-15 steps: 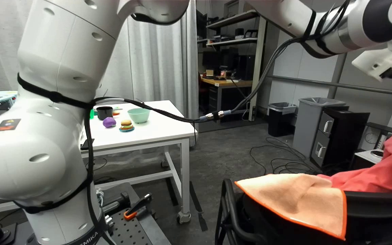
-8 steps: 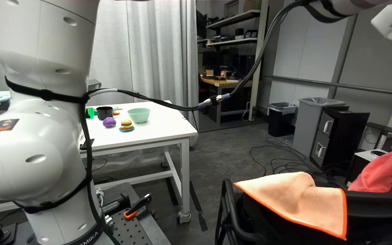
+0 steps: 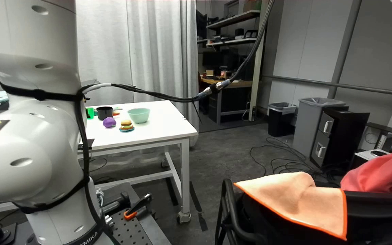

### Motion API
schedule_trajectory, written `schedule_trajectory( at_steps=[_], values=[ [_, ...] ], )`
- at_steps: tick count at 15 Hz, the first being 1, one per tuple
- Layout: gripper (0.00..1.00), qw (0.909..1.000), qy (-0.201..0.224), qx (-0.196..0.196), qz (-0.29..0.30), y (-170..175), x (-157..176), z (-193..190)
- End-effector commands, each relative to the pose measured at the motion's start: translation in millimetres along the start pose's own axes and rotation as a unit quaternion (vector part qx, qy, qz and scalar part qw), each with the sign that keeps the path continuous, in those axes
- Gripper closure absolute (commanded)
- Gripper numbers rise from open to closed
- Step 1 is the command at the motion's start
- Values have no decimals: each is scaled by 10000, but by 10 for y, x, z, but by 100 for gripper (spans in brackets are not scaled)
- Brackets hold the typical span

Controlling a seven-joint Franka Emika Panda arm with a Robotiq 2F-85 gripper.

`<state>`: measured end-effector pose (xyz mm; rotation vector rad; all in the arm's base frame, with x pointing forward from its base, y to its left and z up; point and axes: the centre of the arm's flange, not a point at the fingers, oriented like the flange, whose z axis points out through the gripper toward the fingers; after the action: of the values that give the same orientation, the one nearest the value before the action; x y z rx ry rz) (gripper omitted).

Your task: Hang the cloths on the back of the chair

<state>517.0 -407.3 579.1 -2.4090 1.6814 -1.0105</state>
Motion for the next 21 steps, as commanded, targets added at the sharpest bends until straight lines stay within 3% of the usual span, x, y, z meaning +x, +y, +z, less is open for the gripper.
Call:
schedule_trajectory(
  at_steps=[1, 4, 7, 15, 21],
  values=[
    [99, 9980, -575, -224, -99, 403, -93, 187],
    [99, 9914, -1132, -620, -209, 679, -313, 583],
    [99, 9859, -1372, -945, -125, 918, -438, 859],
    [99, 9776, -807, -1929, 250, 1427, -419, 1306],
    [99, 9615, -532, -2624, 616, 1792, -361, 1634]
  ],
)
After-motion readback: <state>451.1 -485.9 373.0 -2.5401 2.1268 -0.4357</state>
